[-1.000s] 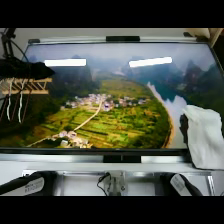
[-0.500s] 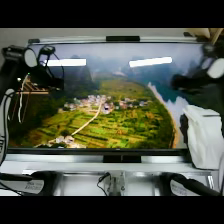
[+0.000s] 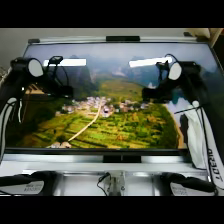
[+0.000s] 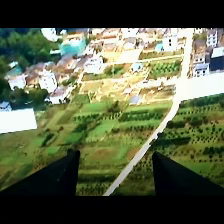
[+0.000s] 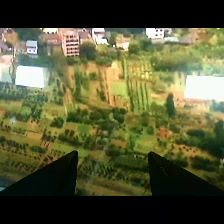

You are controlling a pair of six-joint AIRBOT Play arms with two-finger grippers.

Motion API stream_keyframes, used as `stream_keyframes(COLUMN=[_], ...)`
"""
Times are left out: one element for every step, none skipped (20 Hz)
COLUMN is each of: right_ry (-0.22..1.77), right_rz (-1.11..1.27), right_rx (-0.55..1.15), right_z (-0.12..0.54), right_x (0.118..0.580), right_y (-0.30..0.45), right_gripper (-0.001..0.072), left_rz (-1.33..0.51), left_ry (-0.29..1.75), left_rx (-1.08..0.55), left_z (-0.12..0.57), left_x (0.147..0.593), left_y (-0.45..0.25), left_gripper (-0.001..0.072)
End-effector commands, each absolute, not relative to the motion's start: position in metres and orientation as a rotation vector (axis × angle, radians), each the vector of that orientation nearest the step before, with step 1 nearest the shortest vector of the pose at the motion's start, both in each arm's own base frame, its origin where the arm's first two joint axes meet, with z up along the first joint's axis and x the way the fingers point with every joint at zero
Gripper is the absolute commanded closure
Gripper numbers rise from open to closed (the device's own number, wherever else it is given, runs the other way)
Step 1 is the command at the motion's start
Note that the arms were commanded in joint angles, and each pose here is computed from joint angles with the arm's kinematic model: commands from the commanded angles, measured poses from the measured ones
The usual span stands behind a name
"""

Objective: Fold the shirts.

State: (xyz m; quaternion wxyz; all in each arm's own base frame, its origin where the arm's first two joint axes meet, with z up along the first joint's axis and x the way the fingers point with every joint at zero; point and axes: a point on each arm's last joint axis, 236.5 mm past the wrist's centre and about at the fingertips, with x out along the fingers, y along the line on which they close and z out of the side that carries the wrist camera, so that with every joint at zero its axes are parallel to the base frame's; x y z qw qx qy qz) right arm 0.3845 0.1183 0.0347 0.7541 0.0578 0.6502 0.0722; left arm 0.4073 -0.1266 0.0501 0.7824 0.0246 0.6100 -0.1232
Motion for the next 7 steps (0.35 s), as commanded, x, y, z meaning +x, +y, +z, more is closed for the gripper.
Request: stream_keyframes(right_ry=[1.428,1.428,1.428,1.428,1.428,1.428,1.428], right_rz=[0.168,0.168,0.168,0.168,0.168,0.168,0.168], right_rx=[0.116,0.116,0.116,0.116,0.116,0.116,0.116], right_z=[0.0328,0.0328,0.0328,0.0328,0.0328,0.0328,0.0328], right_x=[0.3824,0.3824,0.3824,0.3824,0.3824,0.3824,0.3824], right_y=[0.1226,0.1226,0.1226,0.1226,0.1226,0.1226,0.1226], right_gripper=[0.0150,0.0150,0.0150,0.0150,0.0150,0.0150,0.0150], left_rz=[-0.281,-0.292,-0.292,-0.292,-0.293,-0.293,-0.293], left_ry=[1.267,1.265,1.264,1.264,1.264,1.264,1.264], left_rx=[0.040,0.055,0.054,0.055,0.056,0.057,0.057], left_z=[0.0534,0.0536,0.0537,0.0535,0.0537,0.0535,0.0537], left_x=[0.4156,0.4151,0.4154,0.4154,0.4155,0.4154,0.4154], left_y=[-0.1350,-0.1358,-0.1358,-0.1358,-0.1356,-0.1358,-0.1358], left_gripper=[0.0124,-0.0013,-0.0013,-0.0013,-0.0013,-0.0013,-0.0013])
